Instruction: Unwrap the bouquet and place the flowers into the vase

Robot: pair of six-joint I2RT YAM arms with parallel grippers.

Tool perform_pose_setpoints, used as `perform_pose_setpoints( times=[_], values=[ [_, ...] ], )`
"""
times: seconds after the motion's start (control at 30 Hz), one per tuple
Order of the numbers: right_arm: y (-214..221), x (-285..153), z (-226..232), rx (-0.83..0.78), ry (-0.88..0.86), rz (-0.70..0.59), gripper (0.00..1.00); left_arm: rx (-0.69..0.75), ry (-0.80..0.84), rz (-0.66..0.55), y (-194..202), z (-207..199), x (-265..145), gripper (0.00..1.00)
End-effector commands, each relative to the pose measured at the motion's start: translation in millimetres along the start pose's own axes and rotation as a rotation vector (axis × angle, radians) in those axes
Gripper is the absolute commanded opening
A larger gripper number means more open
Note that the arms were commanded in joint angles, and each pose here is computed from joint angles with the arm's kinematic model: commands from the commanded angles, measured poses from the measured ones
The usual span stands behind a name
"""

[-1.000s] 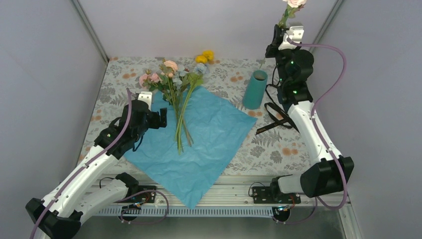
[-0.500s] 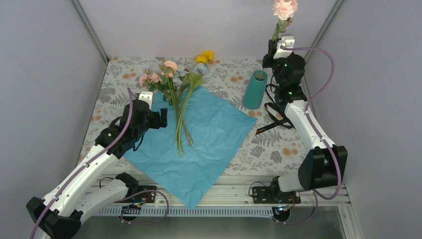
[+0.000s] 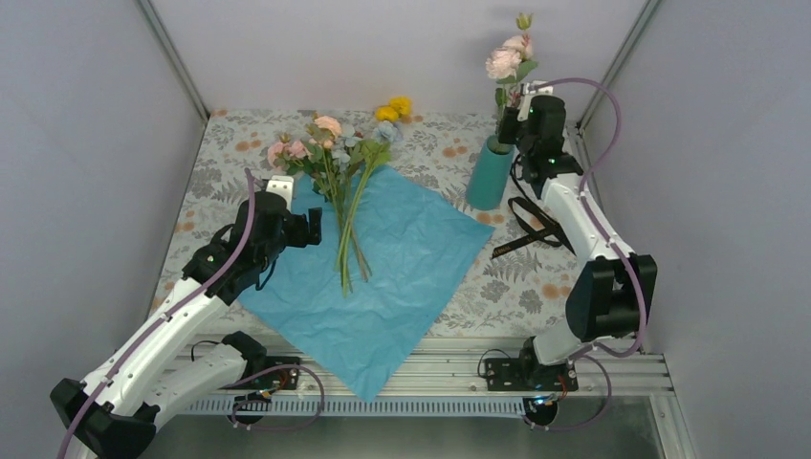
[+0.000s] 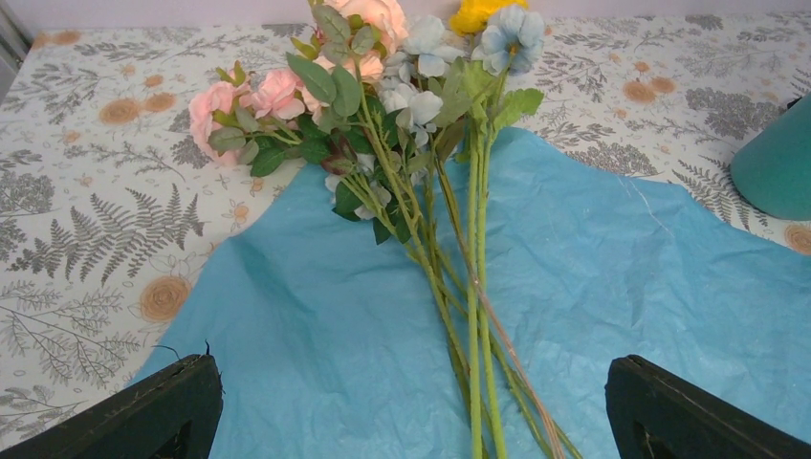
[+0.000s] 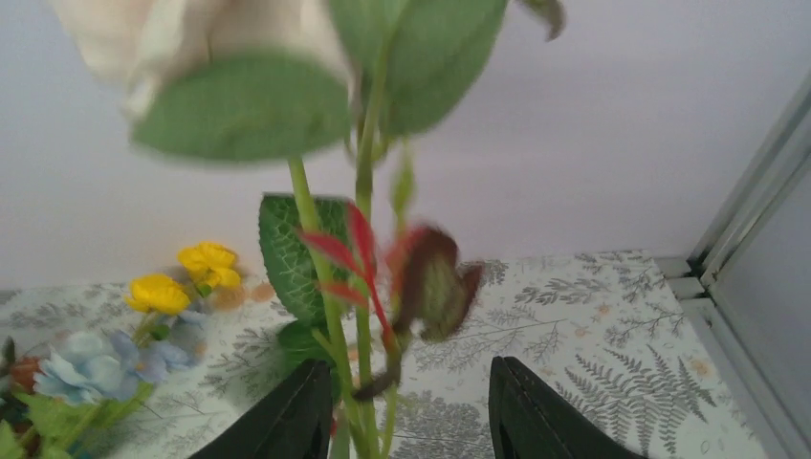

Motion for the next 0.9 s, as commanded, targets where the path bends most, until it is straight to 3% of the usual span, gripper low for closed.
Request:
perform_pose_setpoints(
  times=[0.0, 0.13, 0.4, 0.57, 0.67, 0.77, 0.87],
  values=[
    [-26.5, -27.4, -3.1, 0.125, 0.014, 0.085, 0.47, -0.01, 0.003, -0.016, -1.1, 0.1, -2.4, 1.0],
    [-21.9, -52.6, 23.1, 0.256, -0.101, 0.157, 0.53, -0.013, 0.004, -0.021, -1.9, 0.4, -3.4, 1.0],
    [17.0, -78.2, 114.3, 0.451, -0.328, 0.237, 0.52, -0.005, 0.009, -0.019, -2.4, -1.0, -2.1, 1.0],
    [51.9, -71.8, 188.8, 0.434, -0.454, 0.3, 0.53, -0.004, 0.005, -0.019, -2.0, -0.5, -2.4, 1.0],
    [85.6, -53.3, 239.7, 0.298, -0.56, 0.367, 0.46, -0.008, -0.003, -0.026, -3.2, 1.3, -4.1, 1.0],
    [109.4, -30.9, 279.6, 0.16, -0.556, 0.429, 0.44, -0.016, -0.019, -0.043, -5.1, 4.7, -7.6, 1.0],
    [136.0, -17.3, 306.6, 0.126, -0.567, 0.488, 0.43, -0.021, -0.023, -0.053, -5.8, 6.1, -9.9, 1.0]
  ],
)
Point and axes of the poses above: each gripper's point midway between its finger pads, its own x axis out along the fingers, its own z axis along the line the jaws close on, y = z × x, the point moved 4 cm from there along -x, back along the fingers, and after that the axes turned 3 degrees about -x, right-handed, at the moved point
